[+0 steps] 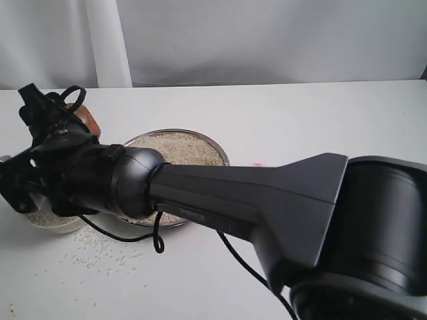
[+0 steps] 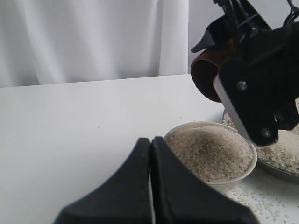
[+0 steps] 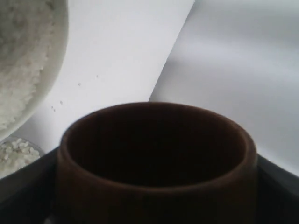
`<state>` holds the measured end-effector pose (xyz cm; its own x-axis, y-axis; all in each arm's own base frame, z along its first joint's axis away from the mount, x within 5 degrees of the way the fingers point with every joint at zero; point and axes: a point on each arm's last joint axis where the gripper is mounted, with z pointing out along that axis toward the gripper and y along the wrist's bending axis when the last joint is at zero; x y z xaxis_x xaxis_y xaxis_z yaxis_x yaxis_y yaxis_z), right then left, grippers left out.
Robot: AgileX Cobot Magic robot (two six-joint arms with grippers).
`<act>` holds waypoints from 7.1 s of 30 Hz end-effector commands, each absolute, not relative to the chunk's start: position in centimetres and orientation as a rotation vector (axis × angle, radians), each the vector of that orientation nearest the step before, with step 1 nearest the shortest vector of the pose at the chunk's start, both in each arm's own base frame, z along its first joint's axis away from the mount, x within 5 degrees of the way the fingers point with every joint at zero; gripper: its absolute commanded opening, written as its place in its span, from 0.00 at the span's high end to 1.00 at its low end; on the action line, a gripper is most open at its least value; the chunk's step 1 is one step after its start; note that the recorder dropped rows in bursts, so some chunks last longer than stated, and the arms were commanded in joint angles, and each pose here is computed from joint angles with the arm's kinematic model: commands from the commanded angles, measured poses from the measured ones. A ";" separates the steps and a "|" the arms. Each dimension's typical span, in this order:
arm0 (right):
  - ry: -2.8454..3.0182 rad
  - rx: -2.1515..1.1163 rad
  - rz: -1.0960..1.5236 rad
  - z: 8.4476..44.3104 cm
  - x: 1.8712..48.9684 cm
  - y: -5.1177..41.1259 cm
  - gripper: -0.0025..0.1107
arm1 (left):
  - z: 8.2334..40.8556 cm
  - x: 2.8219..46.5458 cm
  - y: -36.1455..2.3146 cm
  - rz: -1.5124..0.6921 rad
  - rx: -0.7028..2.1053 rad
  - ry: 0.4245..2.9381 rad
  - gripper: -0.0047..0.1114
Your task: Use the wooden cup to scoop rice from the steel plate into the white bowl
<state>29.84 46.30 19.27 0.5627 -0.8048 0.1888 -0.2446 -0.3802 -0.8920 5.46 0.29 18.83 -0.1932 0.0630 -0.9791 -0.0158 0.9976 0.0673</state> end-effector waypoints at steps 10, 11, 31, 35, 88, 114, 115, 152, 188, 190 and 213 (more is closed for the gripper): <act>1.488 -1.294 -0.147 39.1 31.8 34.2 0.98 | 18.9 5.5 0.2 0.057 0.029 1.755 0.96; 1.511 -1.271 -0.127 40.1 31.8 33.1 0.98 | 18.9 5.5 0.2 0.057 0.029 1.755 0.96; 1.602 -0.810 0.008 43.3 25.2 13.4 0.98 | 18.9 5.5 0.2 0.057 0.029 1.755 0.96; 1.615 -0.682 0.019 40.2 24.3 10.6 0.98 | 18.9 5.5 0.2 0.057 0.029 1.755 0.96; 1.670 -0.701 0.281 9.3 28.4 13.1 0.98 | 18.9 5.5 0.2 0.057 0.029 1.755 0.96; 1.802 -0.699 0.339 6.5 28.5 11.2 0.89 | 18.9 5.5 0.2 0.057 0.029 1.755 0.96; 1.797 -0.699 0.338 6.6 28.5 11.2 0.82 | 18.9 5.5 0.2 0.057 0.029 1.755 0.96; 1.482 -0.545 0.233 17.5 23.8 8.9 0.14 | 18.9 5.5 0.2 0.057 0.029 1.755 0.96; 1.056 -0.486 0.510 32.9 9.9 6.5 0.98 | 18.9 5.5 0.2 0.057 0.029 1.755 0.96; 1.045 -0.487 0.509 33.0 9.8 6.5 0.98 | 18.9 5.5 0.2 0.057 0.029 1.755 0.96; 1.386 -0.437 -0.034 30.6 7.9 2.3 0.98 | 18.9 5.5 0.2 0.057 0.029 1.755 0.96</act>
